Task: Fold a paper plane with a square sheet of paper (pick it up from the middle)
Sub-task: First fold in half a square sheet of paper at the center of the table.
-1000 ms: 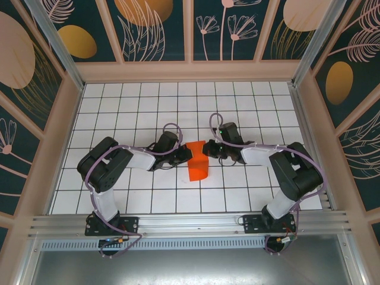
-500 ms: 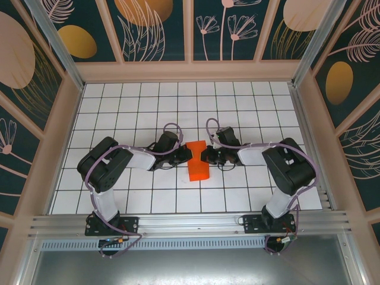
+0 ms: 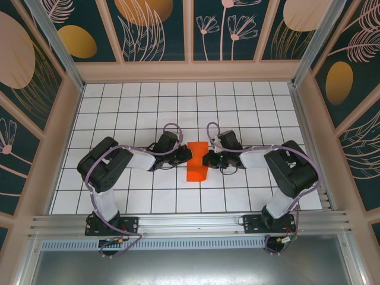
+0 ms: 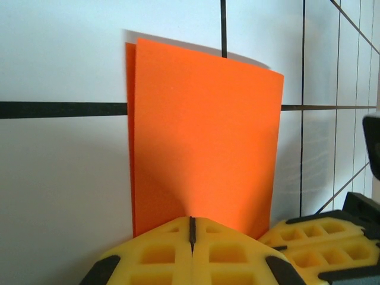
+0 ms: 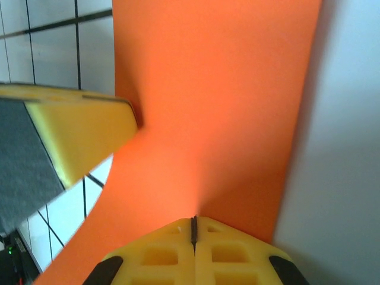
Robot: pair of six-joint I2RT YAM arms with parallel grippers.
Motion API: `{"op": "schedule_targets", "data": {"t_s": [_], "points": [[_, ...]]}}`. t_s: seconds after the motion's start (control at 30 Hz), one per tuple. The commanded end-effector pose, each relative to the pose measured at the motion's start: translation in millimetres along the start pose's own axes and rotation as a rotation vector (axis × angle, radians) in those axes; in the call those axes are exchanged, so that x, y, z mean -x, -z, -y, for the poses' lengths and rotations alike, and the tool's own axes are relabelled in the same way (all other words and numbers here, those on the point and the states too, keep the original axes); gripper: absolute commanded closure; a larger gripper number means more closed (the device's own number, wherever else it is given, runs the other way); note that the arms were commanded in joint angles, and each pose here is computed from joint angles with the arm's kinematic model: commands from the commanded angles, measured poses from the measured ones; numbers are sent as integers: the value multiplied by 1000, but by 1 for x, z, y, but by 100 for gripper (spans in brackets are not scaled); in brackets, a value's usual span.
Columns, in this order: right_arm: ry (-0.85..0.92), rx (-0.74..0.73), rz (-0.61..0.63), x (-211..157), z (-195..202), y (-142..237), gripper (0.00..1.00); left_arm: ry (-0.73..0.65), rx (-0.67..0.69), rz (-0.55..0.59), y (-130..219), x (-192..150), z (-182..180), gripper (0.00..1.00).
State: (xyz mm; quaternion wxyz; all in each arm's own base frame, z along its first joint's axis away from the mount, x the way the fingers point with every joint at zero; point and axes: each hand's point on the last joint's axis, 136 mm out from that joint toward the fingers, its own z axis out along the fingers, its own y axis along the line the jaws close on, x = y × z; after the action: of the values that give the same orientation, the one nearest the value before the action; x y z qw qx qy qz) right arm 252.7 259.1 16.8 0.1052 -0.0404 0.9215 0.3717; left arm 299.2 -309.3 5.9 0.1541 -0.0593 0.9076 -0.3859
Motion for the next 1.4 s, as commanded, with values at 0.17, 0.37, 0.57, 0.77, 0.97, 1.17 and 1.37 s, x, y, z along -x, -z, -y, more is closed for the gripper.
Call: {"op": "schedule_targets", "data": {"t_s": [0.17, 0.37, 0.57, 0.77, 0.97, 1.17, 1.37], "points": [[-9, -6, -15, -7, 0, 24, 100, 97, 460, -192, 10, -75, -136, 100], [27, 96, 18, 20, -37, 14, 100, 85, 454, -194, 8, -73, -132, 100], [29, 113, -51, -2, -36, -5, 100, 89, 458, -199, 8, -74, -134, 100], [26, 84, -145, -31, -17, -8, 100, 104, 465, -195, 8, -74, -136, 100], [-3, 4, -213, -63, 11, -3, 100, 111, 482, -185, 9, -73, -138, 100], [-51, -56, -251, -93, 31, 11, 100, 114, 482, -175, 10, -71, -136, 100], [-3, -16, -162, -68, 8, 23, 100, 114, 468, -170, 10, -70, -133, 100]]}}
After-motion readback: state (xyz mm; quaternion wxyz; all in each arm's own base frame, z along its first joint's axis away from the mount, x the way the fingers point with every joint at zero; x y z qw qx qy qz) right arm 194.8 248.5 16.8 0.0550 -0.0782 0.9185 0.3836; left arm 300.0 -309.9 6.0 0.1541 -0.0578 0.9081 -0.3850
